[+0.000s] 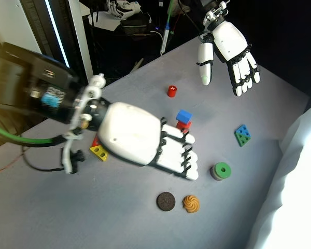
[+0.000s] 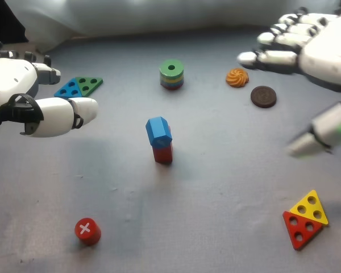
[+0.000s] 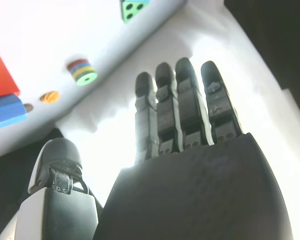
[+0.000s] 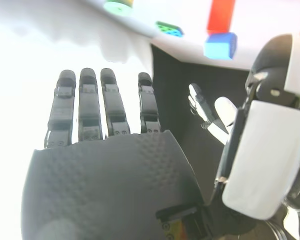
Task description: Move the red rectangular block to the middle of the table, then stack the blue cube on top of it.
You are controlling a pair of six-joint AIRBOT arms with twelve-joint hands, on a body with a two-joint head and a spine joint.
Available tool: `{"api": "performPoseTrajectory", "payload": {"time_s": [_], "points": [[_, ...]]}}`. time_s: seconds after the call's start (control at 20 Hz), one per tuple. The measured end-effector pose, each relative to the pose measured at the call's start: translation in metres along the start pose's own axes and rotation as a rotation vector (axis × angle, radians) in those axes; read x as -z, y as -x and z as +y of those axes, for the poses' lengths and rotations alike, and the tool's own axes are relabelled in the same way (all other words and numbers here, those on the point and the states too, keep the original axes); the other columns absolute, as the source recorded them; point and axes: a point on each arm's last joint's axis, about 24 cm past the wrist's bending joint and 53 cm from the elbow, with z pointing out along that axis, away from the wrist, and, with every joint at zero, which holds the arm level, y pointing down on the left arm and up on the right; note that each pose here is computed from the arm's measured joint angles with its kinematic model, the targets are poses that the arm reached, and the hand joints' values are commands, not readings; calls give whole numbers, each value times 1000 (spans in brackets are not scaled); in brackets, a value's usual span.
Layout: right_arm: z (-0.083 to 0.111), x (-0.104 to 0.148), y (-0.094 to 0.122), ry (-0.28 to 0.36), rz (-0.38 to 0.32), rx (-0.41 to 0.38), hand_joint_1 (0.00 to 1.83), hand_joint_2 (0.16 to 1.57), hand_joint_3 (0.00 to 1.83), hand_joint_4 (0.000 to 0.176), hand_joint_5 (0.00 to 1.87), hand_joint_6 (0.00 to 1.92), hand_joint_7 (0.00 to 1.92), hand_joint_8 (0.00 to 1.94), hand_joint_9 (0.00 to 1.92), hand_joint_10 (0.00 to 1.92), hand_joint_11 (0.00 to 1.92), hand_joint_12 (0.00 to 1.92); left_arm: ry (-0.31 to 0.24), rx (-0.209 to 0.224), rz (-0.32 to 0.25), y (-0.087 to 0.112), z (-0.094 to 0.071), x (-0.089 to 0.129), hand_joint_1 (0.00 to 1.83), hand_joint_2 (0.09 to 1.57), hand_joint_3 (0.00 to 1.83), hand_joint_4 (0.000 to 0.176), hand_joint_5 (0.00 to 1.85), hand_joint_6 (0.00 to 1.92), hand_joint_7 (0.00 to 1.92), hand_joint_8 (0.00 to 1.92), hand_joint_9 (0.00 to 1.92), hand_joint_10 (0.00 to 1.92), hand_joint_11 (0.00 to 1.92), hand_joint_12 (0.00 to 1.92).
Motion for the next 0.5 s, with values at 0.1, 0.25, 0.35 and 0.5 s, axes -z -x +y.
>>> {"api": "performPoseTrajectory", "payload": {"time_s": [0.1, 0.25, 0.35, 0.5], "points": [[-4, 10, -11, 10, 46, -50, 531, 760, 0, 0, 0, 0, 0, 0, 0, 0, 0, 0, -4, 3, 7, -3, -2, 2, 0, 1208, 2, 0, 359, 0, 326, 0, 227, 1, 0, 186], [-2, 20, -15, 81, 60, -20, 568, 738, 0, 0, 0, 0, 0, 0, 0, 0, 0, 0, -12, 3, 8, -3, -5, 2, 0, 1214, 4, 0, 369, 5, 336, 4, 237, 5, 0, 188], [-5, 33, 0, 154, 2, -55, 589, 728, 0, 0, 0, 0, 0, 0, 0, 0, 0, 0, -7, 4, 5, -2, -3, 1, 0, 1221, 5, 0, 375, 3, 335, 2, 236, 1, 0, 211], [9, 52, 19, 318, -34, -92, 586, 722, 0, 0, 0, 0, 0, 0, 0, 0, 0, 0, -3, 5, 0, 0, -2, 1, 0, 1233, 6, 0, 368, 0, 335, 1, 234, 0, 0, 182]]}}
